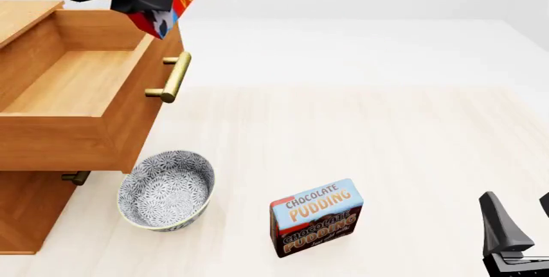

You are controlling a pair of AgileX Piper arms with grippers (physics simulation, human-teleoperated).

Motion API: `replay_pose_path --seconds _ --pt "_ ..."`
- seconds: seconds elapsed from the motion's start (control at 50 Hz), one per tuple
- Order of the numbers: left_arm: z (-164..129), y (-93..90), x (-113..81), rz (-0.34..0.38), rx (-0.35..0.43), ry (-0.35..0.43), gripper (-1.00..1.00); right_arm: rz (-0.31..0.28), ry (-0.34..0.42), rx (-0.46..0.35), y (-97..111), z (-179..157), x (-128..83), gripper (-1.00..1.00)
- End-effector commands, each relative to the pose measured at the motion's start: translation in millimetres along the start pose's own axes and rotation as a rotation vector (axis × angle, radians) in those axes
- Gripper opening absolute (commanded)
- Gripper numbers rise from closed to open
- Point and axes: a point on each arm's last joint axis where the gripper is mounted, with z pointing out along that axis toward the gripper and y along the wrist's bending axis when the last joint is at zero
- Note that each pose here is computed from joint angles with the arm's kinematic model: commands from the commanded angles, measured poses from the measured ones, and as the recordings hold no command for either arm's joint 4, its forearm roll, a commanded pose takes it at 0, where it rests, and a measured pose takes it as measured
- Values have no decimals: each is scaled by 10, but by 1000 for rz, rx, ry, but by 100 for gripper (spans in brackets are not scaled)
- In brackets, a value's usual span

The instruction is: Put the butter at the back in the top drawer of the cabinet and close it.

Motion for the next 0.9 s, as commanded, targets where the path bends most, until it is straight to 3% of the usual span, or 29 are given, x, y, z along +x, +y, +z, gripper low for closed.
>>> replay_pose_path --seconds 0.02,0.52,0.58,0.9 --pt "-243 72 0 -7 -27 -23 -100 0 0 0 0 0 0 100" --pt "-649 306 60 -50 -133 -41 -100 0 0 0 0 0 0 100" --pt "-581 250 66 -118 -104 -21 -100 0 0 0 0 0 0 100" --pt "-648 381 182 -168 -167 -8 -100 0 0 0 0 0 0 100"
